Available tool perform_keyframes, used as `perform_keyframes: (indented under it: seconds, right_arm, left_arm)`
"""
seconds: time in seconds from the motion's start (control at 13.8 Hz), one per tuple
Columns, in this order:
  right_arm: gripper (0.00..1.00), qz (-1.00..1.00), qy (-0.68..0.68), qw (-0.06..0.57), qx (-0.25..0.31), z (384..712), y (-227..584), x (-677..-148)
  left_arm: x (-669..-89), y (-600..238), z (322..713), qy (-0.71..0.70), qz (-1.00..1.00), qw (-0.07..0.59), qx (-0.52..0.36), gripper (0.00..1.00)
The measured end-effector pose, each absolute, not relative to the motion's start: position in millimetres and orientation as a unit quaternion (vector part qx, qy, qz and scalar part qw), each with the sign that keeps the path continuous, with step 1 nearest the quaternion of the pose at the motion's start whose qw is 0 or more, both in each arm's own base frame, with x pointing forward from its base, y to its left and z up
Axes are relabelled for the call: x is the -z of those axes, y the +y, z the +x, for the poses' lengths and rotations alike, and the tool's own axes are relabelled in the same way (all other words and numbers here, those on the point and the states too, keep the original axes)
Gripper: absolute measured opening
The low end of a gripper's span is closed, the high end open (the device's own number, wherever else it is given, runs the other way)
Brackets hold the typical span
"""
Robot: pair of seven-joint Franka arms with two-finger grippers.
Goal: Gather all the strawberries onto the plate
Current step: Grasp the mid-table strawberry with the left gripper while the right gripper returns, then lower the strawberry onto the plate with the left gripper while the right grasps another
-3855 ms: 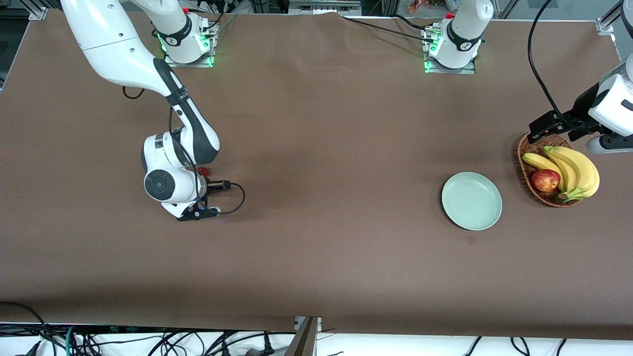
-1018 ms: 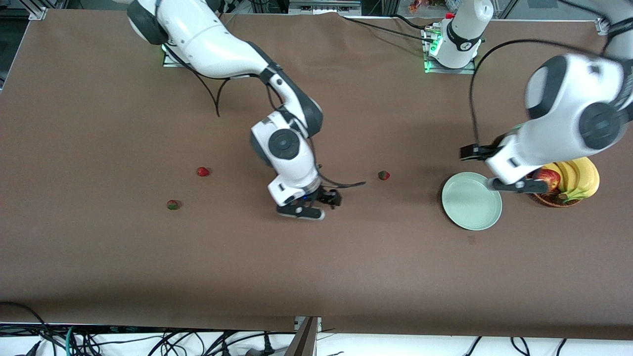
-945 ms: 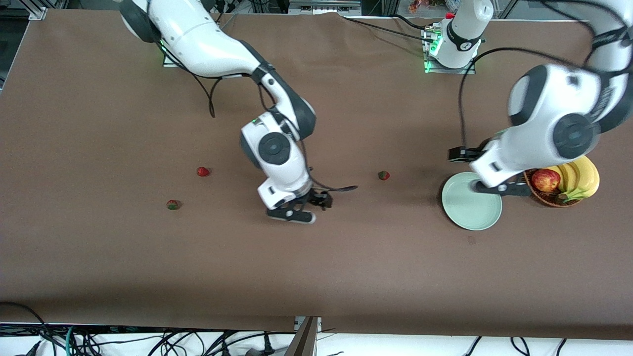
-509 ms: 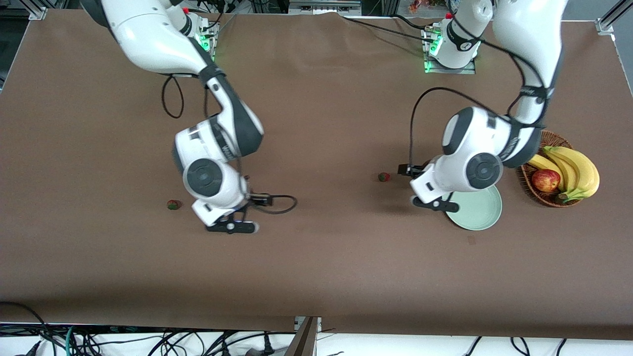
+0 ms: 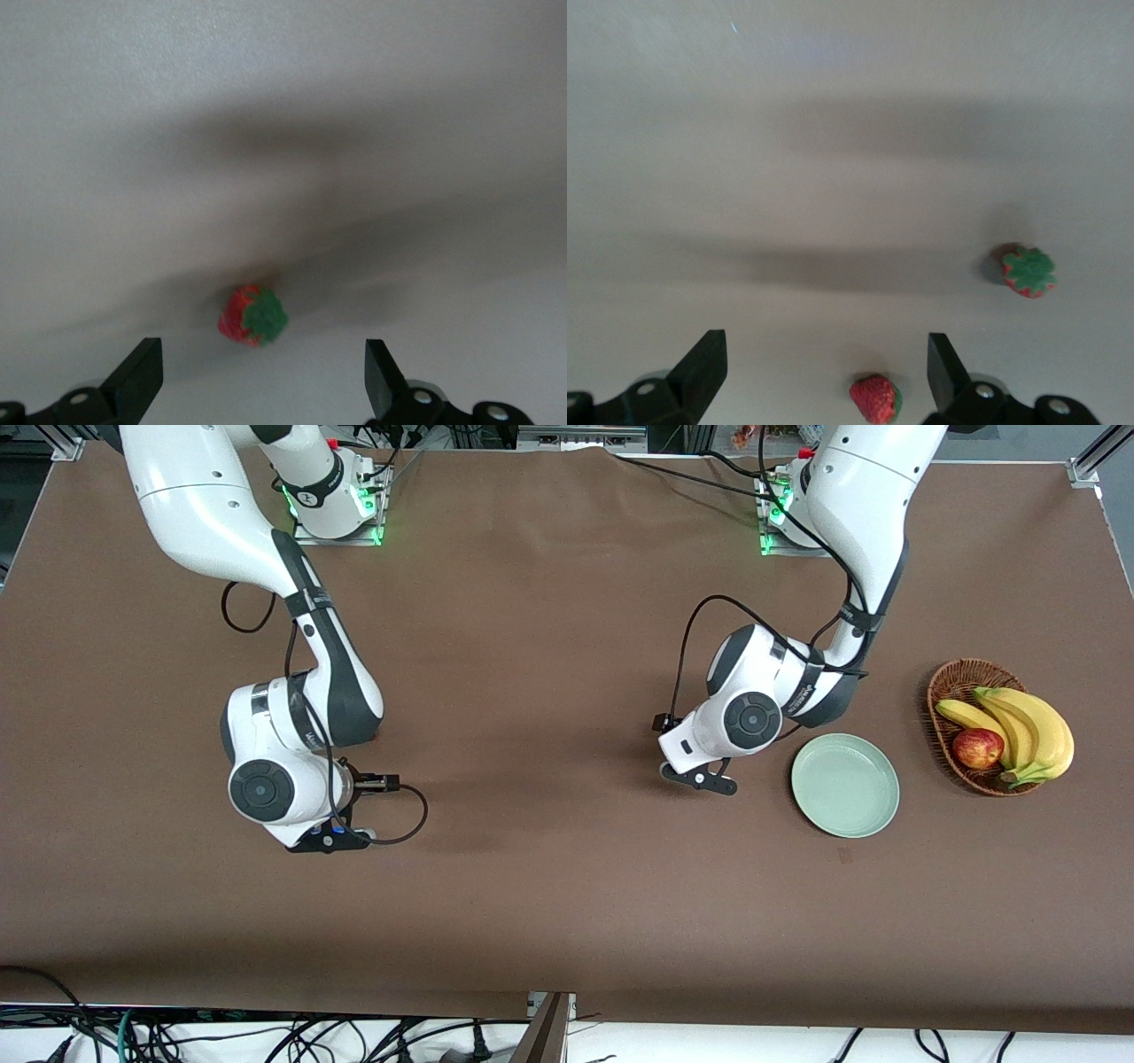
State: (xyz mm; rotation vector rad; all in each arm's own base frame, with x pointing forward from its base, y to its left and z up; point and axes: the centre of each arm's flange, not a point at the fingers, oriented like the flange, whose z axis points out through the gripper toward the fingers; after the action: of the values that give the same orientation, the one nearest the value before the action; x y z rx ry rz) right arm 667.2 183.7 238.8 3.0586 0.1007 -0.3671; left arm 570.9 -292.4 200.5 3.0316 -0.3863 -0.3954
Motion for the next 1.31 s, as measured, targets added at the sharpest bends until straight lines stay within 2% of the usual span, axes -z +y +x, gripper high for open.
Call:
perform_keyframes:
  seconds: [0.29, 0.36, 0.73, 0.8, 1.02, 1.16, 1.24, 1.31]
  right_arm:
    - [1.0, 0.99, 0.035, 0.033, 0.133, 624, 175, -214]
    - [1.0, 0.99, 0.034, 0.032, 0.131, 616, 173, -211]
    - [1.0, 0.991, 0.034, 0.031, 0.125, 584, 163, -200]
    - [1.0, 0.991, 0.035, 0.03, 0.122, 580, 162, -197]
    - [1.0, 0.992, 0.041, 0.028, 0.117, 567, 158, -183]
    - [0.99, 0.992, 0.041, 0.028, 0.117, 564, 157, -179]
    - [0.96, 0.992, 0.041, 0.028, 0.118, 563, 156, -179]
    - [0.87, 0.992, 0.042, 0.028, 0.118, 562, 156, -179]
  left_arm:
    - [-179, -288, 565, -0.129, 0.983, 0.021, 0.131, 1.0]
    - [-176, -288, 564, -0.129, 0.983, 0.02, 0.132, 0.93]
    - [-175, -289, 564, -0.13, 0.983, 0.02, 0.132, 0.41]
    - [-177, -289, 564, -0.13, 0.983, 0.02, 0.13, 0.37]
    - [-198, -283, 576, -0.124, 0.985, 0.02, 0.121, 0.37]
    - [-234, -265, 592, -0.114, 0.985, 0.007, 0.127, 0.37]
    - [-255, -250, 601, -0.113, 0.984, -0.011, 0.137, 0.37]
    - [-272, -234, 608, -0.118, 0.982, -0.038, 0.144, 0.36]
